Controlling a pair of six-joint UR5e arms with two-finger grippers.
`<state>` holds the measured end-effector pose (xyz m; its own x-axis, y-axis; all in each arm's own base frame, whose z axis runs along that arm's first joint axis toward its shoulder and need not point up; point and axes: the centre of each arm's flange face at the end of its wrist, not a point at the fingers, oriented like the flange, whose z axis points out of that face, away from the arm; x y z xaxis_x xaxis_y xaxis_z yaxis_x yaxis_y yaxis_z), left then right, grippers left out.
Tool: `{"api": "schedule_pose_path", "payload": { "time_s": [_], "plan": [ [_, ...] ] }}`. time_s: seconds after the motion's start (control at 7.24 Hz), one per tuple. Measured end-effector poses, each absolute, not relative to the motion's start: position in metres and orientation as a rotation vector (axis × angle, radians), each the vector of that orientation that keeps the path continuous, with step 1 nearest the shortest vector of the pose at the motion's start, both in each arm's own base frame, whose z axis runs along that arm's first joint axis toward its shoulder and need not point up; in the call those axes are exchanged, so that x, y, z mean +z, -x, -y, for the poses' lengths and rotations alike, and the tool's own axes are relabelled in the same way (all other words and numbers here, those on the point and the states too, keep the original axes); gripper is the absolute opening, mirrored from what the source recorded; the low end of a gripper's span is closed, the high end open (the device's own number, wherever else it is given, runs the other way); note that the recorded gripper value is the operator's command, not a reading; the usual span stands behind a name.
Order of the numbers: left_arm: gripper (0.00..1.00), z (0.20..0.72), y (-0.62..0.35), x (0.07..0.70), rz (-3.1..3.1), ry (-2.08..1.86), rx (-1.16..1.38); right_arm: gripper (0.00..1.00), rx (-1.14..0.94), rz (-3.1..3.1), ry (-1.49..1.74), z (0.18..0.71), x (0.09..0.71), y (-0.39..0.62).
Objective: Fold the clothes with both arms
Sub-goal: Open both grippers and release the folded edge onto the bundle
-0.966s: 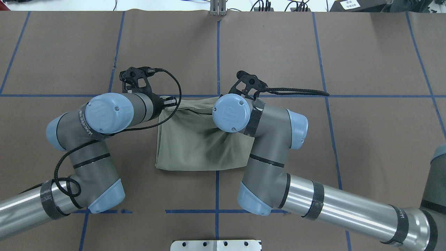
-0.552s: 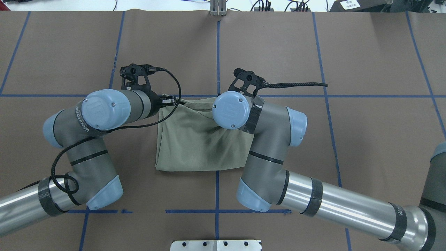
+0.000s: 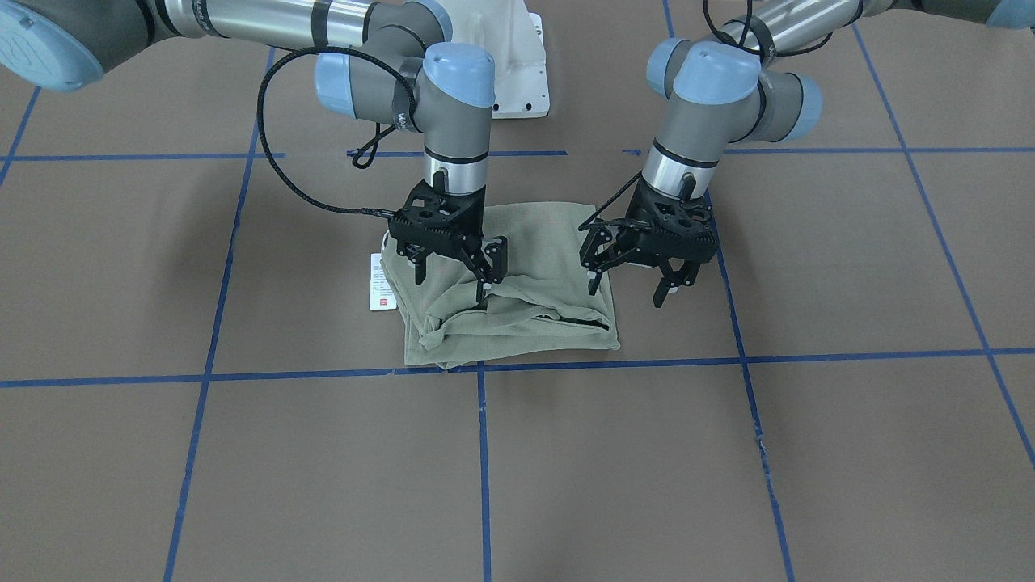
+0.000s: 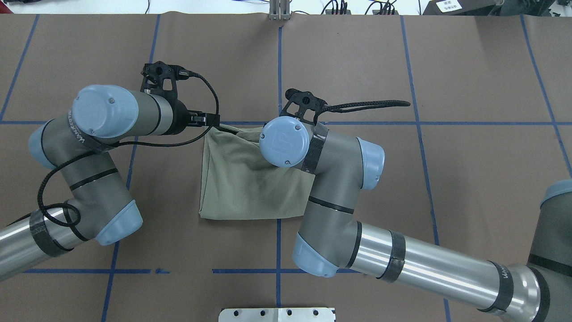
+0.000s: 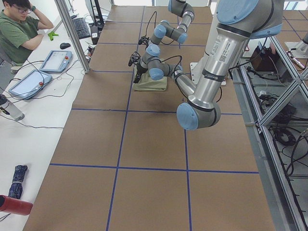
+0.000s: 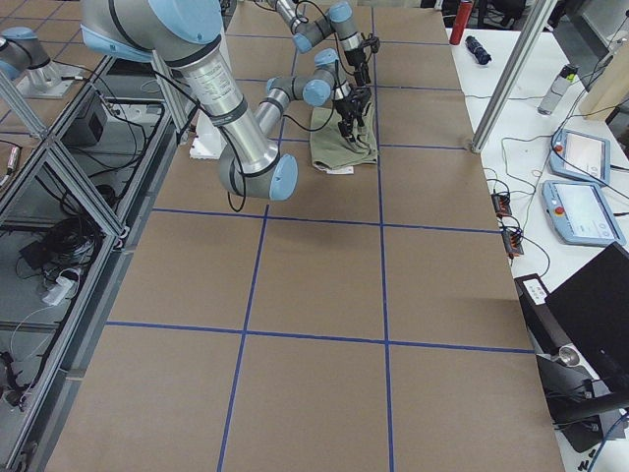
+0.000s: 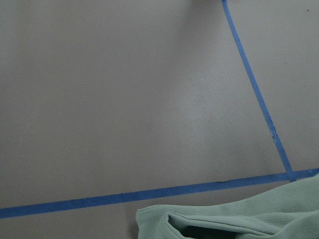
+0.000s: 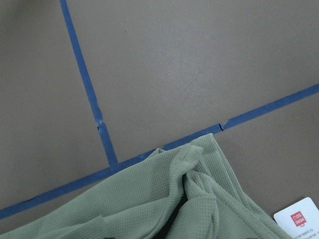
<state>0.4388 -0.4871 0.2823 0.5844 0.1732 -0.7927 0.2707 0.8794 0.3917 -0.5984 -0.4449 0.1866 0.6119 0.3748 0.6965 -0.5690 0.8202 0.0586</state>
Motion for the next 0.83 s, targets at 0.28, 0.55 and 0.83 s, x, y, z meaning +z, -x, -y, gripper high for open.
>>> {"api": "schedule_pose_path", "payload": {
  "time_s": [0.28,0.55,0.83],
  "plan": [
    [1.00,0.487,-0.439,0.284,-0.957,-0.510,-0.059,0.44,0.549,0.719,-0.293,0.445,0.192,0.601],
    [1.00,0.486,-0.439,0.285,-0.956,-0.508,-0.059,0.42,0.558,0.704,-0.315,0.452,0.197,0.600],
    [1.00,0.485,-0.439,0.286,-0.957,-0.508,-0.059,0.00,0.573,0.686,-0.344,0.463,0.207,0.602]
  ]
}}
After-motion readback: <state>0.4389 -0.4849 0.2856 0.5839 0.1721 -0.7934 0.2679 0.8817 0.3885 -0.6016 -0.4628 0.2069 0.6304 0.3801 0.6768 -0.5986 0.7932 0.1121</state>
